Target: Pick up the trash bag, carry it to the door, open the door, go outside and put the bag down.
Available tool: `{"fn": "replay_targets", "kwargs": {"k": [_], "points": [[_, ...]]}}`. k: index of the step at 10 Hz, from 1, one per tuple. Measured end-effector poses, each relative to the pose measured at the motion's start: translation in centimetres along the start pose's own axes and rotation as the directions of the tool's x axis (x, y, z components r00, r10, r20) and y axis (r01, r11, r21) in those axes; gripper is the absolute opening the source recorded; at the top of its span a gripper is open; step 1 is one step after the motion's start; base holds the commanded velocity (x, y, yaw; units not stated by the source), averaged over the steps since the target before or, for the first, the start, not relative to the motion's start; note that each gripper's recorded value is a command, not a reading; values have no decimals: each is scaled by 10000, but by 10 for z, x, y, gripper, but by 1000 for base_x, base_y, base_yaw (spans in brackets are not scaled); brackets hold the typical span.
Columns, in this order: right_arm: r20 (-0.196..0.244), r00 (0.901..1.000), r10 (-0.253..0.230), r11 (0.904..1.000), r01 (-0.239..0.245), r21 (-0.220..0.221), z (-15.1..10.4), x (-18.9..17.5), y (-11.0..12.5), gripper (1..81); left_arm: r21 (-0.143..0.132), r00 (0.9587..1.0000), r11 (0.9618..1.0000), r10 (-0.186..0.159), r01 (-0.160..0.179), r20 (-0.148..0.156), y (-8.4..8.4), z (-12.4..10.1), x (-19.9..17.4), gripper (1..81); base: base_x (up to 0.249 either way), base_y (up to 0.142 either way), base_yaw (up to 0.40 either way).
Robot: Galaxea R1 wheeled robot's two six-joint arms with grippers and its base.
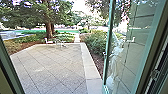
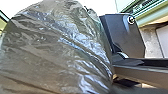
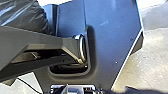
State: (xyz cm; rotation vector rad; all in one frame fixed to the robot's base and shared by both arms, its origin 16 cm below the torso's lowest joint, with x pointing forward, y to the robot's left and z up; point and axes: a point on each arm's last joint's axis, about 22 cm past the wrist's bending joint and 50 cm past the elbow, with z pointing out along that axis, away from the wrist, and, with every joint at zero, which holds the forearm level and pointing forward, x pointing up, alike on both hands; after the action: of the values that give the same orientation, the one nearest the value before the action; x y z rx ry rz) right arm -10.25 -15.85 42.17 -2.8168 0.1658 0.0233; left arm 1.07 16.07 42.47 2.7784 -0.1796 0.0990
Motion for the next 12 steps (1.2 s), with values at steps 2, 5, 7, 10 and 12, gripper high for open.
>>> {"fn": "replay_targets", "kwargs": {"k": [2,5,7,10,12], "points": [[128,9999,58,9997,-61,224,3,-12,-17,811,158,10000,9999,-5,4,45,-11,-3,-6,10,133,0,0],[-37,10000,4,10000,-4,12,0,-4,-1,811,9,10000,10000,11,-11,-16,0,0,-1,10,133,0,0],[1,10000,18,9999,-18,135,2,-6,-9,811,122,10000,9999,13,-12,-37,-6,-1,-3,10,133,0,0],[9,10000,22,10000,-22,61,1,-9,-3,811,102,10000,9999,4,-3,-46,-4,-1,-5,10,133,0,0],[-54,9989,467,9982,-464,366,6,-3,-28,811,512,10000,9987,55,-51,-83,-34,-8,3,10,133,0,0]]}}
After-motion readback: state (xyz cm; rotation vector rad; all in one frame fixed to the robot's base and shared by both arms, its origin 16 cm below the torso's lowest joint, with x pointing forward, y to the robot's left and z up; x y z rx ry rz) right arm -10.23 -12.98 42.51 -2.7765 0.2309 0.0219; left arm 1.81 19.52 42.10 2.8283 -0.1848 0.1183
